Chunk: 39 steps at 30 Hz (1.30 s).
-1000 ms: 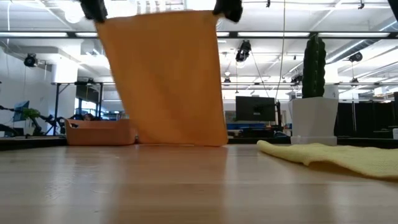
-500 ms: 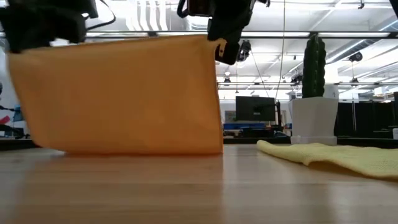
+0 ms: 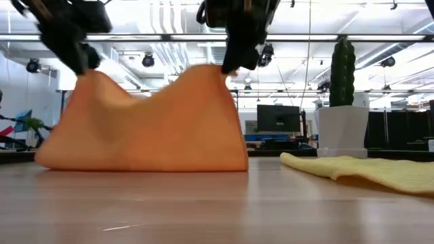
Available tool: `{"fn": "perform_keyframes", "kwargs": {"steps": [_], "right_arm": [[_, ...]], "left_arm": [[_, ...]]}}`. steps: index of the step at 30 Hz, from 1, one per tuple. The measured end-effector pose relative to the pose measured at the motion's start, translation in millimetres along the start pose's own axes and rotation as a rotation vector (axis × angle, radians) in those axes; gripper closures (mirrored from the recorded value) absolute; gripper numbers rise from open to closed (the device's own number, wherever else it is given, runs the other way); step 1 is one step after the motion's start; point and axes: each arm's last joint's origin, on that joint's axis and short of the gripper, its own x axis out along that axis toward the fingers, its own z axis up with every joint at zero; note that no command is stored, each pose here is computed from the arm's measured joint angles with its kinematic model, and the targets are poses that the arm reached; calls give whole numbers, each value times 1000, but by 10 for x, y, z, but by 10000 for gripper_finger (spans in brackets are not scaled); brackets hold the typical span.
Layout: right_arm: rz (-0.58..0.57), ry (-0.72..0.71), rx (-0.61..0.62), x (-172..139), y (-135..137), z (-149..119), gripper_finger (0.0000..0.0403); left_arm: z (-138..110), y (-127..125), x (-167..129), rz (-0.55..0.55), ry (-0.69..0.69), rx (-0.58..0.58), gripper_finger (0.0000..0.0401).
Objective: Roll microfiber towels into tight, uniform cylinder then place into a basket
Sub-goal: Fold the orange towel
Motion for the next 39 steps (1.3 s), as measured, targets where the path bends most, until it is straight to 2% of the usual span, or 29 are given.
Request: {"fn": "perform_keyframes", "kwargs": {"steps": [3,9,12,15,19,24,29,33,35,39], "right_arm": [[-68,10,-11,25,-165,-17,394],[-103,21,41,18,-431,-44,394],[-103,20,51,13,-462,-44,394],[-100,19,50,14,-459,-44,394],[-98,16,50,17,-444,-41,394],[-98,15,25,18,-446,-40,394],[-118,20,-28,31,-503,-56,394],[-172,40,-13,60,-592,-103,394],[-180,40,-4,95,-636,-131,394],[-185,18,27,184,-697,-176,394]], "left_arm": [[109,45,97,38,-35,48,401],[176,75,149,38,2,81,401],[114,77,113,43,28,97,401],[30,104,62,94,59,133,401],[26,142,-19,126,11,174,401],[134,193,-54,126,-49,144,401],[152,361,154,162,54,67,401],[187,511,287,252,126,9,401],[216,568,340,292,145,-2,401],[258,624,469,284,179,11,401]]}}
